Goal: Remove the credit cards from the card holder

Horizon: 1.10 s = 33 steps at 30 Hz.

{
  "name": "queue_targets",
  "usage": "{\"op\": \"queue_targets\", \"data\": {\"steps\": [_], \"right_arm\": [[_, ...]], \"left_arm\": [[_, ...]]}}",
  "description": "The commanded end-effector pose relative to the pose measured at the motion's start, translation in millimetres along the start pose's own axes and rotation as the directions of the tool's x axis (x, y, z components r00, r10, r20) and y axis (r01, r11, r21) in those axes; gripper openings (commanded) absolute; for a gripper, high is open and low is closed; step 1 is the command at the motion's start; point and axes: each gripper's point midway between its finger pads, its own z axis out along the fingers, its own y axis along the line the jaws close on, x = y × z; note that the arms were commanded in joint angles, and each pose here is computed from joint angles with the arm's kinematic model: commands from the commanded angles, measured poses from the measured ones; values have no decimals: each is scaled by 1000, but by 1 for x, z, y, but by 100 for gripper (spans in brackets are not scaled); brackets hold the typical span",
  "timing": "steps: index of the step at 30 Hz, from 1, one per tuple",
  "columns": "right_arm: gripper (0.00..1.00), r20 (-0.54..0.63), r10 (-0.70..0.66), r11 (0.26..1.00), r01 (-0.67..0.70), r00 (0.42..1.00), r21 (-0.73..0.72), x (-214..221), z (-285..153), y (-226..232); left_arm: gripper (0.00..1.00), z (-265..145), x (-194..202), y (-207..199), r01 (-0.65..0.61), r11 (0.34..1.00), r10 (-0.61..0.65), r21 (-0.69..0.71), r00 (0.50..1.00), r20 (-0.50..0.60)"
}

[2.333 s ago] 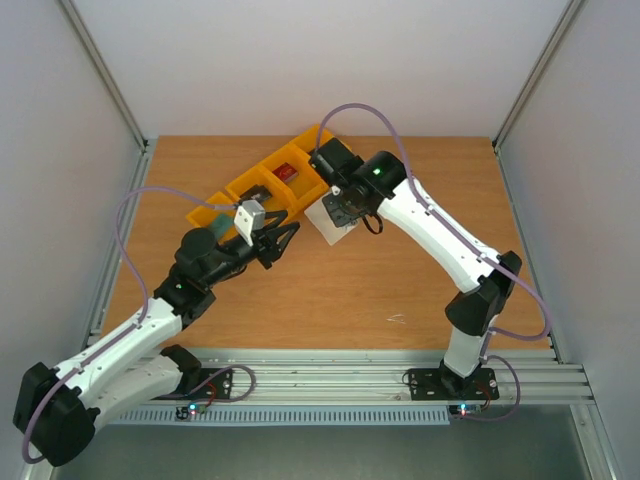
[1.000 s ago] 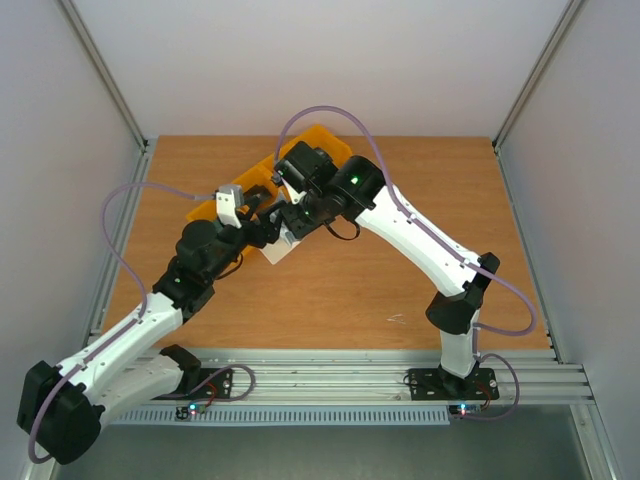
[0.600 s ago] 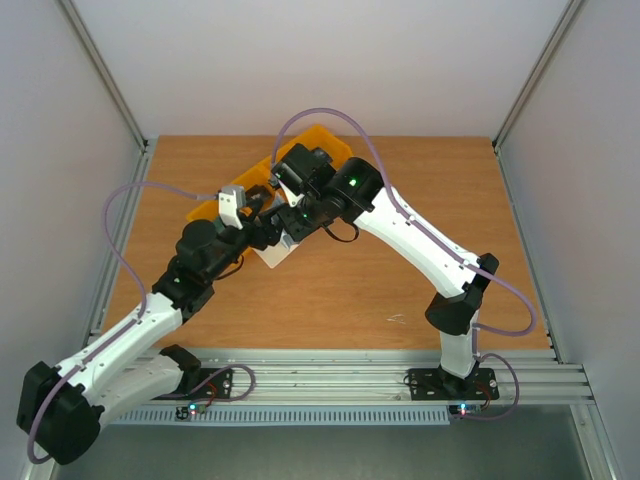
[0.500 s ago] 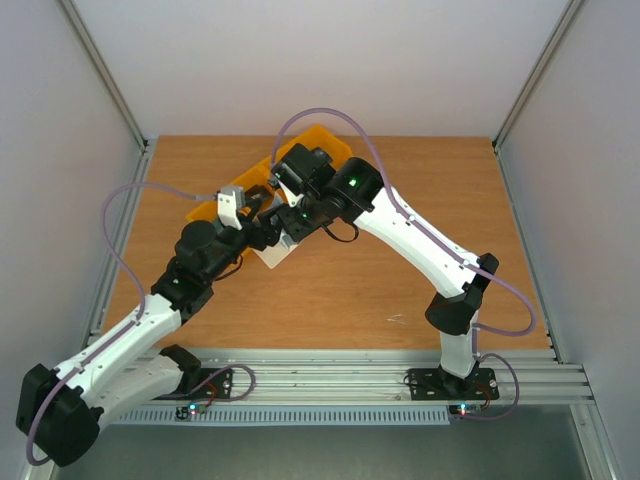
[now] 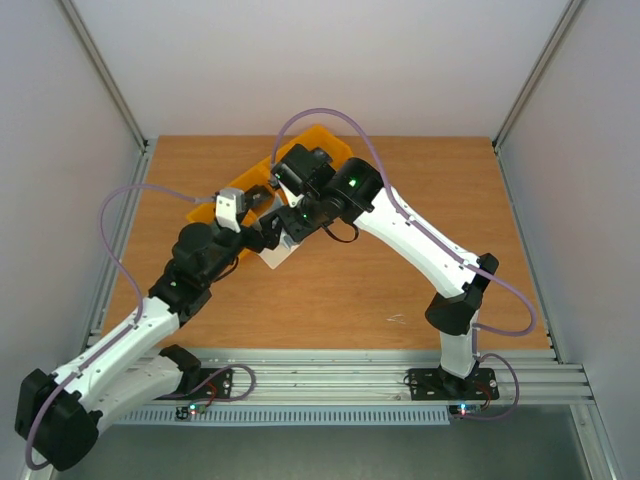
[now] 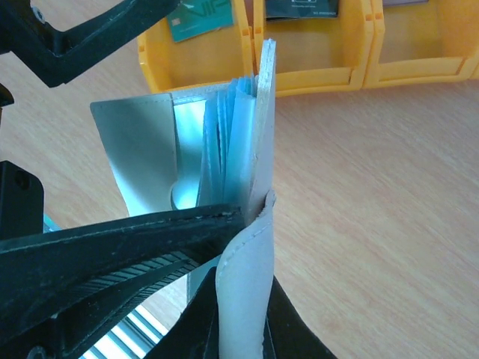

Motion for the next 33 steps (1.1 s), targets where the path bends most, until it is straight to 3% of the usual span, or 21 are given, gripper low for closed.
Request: {"op": "queue_targets", "data": {"steps": [1,9,19,25,33], "right_arm": [[1,141,29,1000,-27,990,-15,-29,-28,-2],[1,146,48,998,-43,988,-40,-32,-30,-3],[1,132,76,997,-75,988,-14,-27,-32,-25],[1,114,147,988,-151,982,24,-18,-33,-58],[1,40,143,948,-148,989,281,-2,-23,-99]], "left_arm": [[99,-4,32,14,-93,995,89,-32,991,-98],[99,-6,41,23,-238,970,233,-46,967,-100],[99,-16,50,49,-259,952,233,-163,959,-161],[99,-28,31,67,-244,938,216,-247,967,-137],[99,-36,-20,56,-297,929,306,-222,952,7]]}}
